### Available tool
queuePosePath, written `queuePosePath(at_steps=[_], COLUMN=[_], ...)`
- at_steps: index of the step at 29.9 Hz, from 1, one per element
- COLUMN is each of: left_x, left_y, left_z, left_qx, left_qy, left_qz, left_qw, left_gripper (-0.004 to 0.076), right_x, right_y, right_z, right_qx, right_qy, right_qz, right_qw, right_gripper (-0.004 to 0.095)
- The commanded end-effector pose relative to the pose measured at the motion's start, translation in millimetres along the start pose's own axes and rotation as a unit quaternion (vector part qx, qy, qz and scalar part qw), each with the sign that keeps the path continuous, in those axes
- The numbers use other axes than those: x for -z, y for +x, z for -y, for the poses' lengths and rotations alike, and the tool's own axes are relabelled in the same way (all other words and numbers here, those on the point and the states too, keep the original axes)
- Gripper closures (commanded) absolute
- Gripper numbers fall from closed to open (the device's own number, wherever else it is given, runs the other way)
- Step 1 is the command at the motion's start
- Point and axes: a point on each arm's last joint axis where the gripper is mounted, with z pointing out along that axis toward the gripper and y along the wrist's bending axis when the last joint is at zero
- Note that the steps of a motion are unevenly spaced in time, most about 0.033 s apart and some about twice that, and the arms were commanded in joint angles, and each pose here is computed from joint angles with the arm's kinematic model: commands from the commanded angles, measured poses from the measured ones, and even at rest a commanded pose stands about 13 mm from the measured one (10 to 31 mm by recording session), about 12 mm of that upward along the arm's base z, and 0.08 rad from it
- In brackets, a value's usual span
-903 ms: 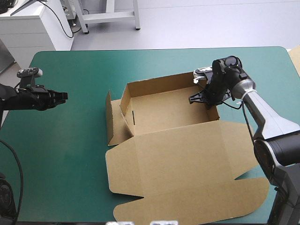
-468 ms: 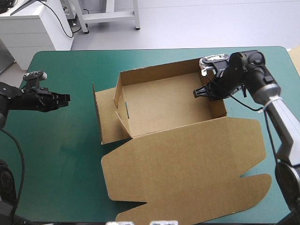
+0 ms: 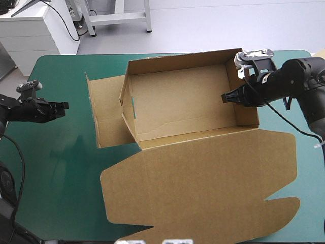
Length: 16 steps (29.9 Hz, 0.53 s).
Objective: Fold the box
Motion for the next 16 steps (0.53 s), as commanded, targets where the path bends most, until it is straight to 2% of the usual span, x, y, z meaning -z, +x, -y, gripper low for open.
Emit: queuePosePath(at_steps=[1,3,8,13,16], left_x=[-1,-9,-26,-38,-36], left_y=[-8,-8,-7,0,2], left_z=[8,14,56,107,125], left_qx=[0.037,0.054,0.026,-0.009,-0.005], left_qy=[0.049,0.085,0.138,0.201,0.242], left_qz=[0.017,0.009,-0.001,-0.027,-0.029], left_qw=[0.998,0.995,0.990,0.979,0.970], left_gripper=[0.0732,0.0732,0.0732,0.0732,0.0731], right_x=[22,20,21,21,20], right_y=[0,-1,-5,-9,-12], right_z=[-7,-7,-11,-8,-3], right_qx=[-0.006,-0.008,0.002,0.005,0.004], right_qy=[-0.025,-0.030,-0.048,-0.034,-0.005], right_qz=[0.034,0.034,0.057,0.076,0.090], right_qw=[0.999,0.999,0.997,0.997,0.996], right_gripper=[0.0929,0.0929,0.0929,0.0929,0.0928])
